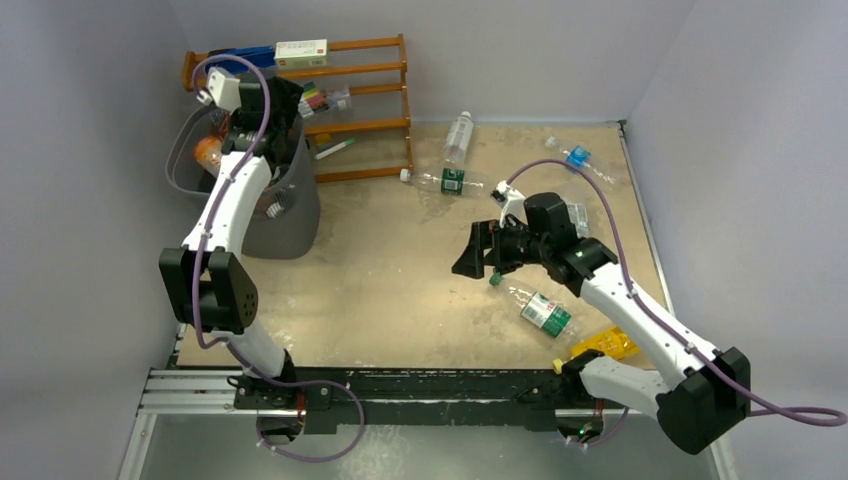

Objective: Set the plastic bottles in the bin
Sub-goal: Move the trash bin to the center of the board.

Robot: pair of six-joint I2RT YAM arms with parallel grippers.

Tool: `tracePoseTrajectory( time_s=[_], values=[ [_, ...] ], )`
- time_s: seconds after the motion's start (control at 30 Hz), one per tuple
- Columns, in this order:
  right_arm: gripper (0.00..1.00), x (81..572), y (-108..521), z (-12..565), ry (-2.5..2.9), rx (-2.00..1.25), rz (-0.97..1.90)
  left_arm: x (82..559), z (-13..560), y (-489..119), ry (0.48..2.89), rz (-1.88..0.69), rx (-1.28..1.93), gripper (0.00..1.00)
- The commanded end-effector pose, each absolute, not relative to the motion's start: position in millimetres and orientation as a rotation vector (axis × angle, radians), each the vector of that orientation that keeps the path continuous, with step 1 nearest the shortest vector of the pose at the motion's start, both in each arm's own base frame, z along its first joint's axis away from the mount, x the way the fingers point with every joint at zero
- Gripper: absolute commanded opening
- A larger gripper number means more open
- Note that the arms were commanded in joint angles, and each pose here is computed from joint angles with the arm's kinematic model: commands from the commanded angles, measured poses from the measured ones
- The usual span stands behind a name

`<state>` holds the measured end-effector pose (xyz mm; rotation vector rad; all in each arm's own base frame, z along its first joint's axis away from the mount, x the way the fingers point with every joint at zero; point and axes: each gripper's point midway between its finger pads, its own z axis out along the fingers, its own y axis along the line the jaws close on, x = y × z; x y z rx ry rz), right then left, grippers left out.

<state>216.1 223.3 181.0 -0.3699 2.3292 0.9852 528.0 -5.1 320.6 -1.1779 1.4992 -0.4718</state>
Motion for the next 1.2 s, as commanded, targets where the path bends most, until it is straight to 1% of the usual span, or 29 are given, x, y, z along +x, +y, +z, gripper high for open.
tracePoseTrajectory(
  time_s=[0.0,0.07,0.1,0.17,0.3,0.53,0.67,0.77,0.9,1.17],
  values=[
    [1.00,231.4,208.1,182.7,2.375,-0.347,0.806,541.9,360.2,-62.0,1.604,-0.679,-0.952,0.72],
    [1.00,234.1,199.7,173.2,2.416,-0.336,0.730,535.1,365.3,-78.6,1.663,-0.694,-0.875,0.74],
    [1.00,238.6,198.9,179.6,2.408,-0.339,0.707,530.3,368.1,-86.7,1.686,-0.698,-0.834,0.74],
    [1.00,240.4,192.6,173.8,2.446,-0.347,0.649,516.3,373.8,-102.4,1.735,-0.680,-0.754,0.75],
    [1.00,239.6,181.5,152.8,2.538,-0.356,0.544,492.6,369.8,-114.8,1.827,-0.625,-0.654,0.77],
    [1.00,244.6,175.6,109.6,2.695,-0.356,0.428,474.0,350.6,-82.3,1.872,-0.442,-0.640,0.79],
    [1.00,247.6,176.7,104.1,2.701,-0.348,0.423,475.4,338.3,-52.4,1.883,-0.398,-0.682,0.80],
    [1.00,243.5,172.5,95.4,2.752,-0.363,0.387,472.6,335.9,-42.6,1.879,-0.376,-0.697,0.81],
    [1.00,247.5,172.1,89.2,2.784,-0.369,0.357,469.2,339.4,-39.4,1.874,-0.359,-0.700,0.81],
    [1.00,259.2,158.3,57.0,2.871,-0.386,0.169,446.8,367.1,-40.5,1.860,-0.371,-0.650,0.83]
  ],
)
